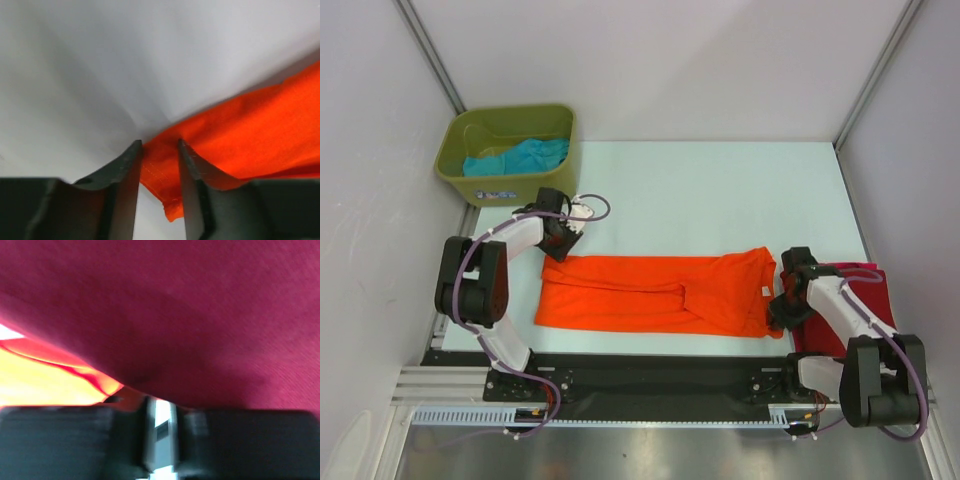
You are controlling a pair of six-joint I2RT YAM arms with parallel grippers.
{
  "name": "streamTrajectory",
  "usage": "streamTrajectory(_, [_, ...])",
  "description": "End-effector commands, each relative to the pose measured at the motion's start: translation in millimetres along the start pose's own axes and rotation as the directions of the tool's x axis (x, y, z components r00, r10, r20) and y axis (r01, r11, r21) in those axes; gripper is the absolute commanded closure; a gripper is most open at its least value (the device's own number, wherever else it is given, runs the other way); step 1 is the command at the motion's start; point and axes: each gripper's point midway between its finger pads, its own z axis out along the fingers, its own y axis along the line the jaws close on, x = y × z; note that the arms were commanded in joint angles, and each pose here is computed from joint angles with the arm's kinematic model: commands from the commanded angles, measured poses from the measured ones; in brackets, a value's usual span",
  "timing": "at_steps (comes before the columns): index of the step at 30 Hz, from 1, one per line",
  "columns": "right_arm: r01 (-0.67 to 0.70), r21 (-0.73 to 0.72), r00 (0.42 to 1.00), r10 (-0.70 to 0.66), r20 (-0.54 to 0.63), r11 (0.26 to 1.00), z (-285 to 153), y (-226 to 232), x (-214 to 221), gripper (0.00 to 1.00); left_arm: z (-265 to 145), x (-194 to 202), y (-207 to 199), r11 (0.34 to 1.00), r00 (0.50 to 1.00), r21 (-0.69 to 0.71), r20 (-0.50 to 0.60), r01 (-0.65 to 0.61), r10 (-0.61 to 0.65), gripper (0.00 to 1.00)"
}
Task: Fold and stack the t-shirts
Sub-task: Fold the tshirt
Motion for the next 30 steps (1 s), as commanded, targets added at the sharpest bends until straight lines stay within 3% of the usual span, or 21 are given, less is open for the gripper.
streamTrajectory(1, [-0.032, -0.076, 0.999, 0.031, -0.014, 0.997, 7, 26, -4, 0.92, 2, 10, -20, 0.994, 0.999, 0.108, -0.006, -0.032, 0.033, 0.65])
streamTrajectory(3, [-0.019, -0.084, 1.0, 0.019, -0.005, 0.996, 8, 34, -10, 1.0, 3, 15, -25, 0.99, 0.999, 0.132, -0.013, -0.047, 0.049, 0.78])
streamTrajectory(7, [0.009, -0.114, 0.998, -0.002, 0.065, 0.993, 14, 59, -39, 1.0, 4, 29, -37, 0.982, 0.997, 0.182, -0.055, -0.044, 0.055, 0.99])
streamTrajectory(17, [0.21, -0.191, 0.954, -0.159, 0.253, 0.959, 7, 185, -118, 1.0, -11, 42, -57, 0.963, 0.995, 0.269, -0.096, 0.002, 0.025, 1.0])
streamTrajectory(23, [0.297, -0.239, 0.929, -0.222, 0.296, 0.924, 13, 258, -141, 1.0, -25, 43, -68, 0.948, 0.994, 0.317, -0.106, 0.034, 0.0, 1.0])
streamTrajectory(30, [0.419, -0.308, 0.879, -0.297, 0.373, 0.855, 31, 376, -164, 1.0, -27, 30, -96, 0.916, 0.995, 0.4, -0.098, 0.042, -0.003, 1.0])
